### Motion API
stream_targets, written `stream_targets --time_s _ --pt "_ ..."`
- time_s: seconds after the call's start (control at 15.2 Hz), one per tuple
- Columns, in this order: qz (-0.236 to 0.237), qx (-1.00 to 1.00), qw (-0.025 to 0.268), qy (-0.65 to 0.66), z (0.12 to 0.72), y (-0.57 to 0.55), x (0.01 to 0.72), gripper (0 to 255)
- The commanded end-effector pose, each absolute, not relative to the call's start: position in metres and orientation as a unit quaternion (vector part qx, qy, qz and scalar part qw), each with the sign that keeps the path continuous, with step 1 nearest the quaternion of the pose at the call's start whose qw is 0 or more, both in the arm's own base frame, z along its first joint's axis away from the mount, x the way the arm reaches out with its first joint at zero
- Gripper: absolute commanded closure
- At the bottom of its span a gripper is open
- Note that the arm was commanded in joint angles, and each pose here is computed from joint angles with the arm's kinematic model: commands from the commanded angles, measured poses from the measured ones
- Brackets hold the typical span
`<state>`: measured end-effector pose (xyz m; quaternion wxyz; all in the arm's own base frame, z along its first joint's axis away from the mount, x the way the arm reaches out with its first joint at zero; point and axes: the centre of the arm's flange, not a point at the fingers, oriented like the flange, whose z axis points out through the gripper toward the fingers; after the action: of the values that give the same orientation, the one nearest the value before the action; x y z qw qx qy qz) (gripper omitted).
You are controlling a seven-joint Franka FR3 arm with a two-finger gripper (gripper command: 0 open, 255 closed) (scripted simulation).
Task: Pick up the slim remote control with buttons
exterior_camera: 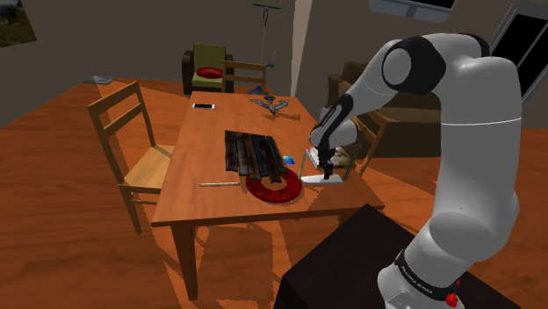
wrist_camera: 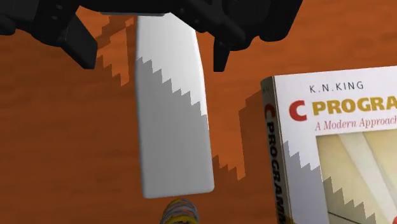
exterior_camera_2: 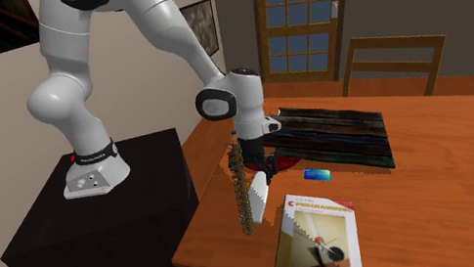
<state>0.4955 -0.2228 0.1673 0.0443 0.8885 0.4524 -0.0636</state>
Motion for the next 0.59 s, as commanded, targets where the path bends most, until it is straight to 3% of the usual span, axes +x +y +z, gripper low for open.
stream_targets --time_s 0.0,0.53 --pt "-0.063 0.885 0.046 0.460 0.155 -0.223 0.502 0" --pt "-0.063 0.885 0.046 0.460 0.120 -0.223 0.502 0"
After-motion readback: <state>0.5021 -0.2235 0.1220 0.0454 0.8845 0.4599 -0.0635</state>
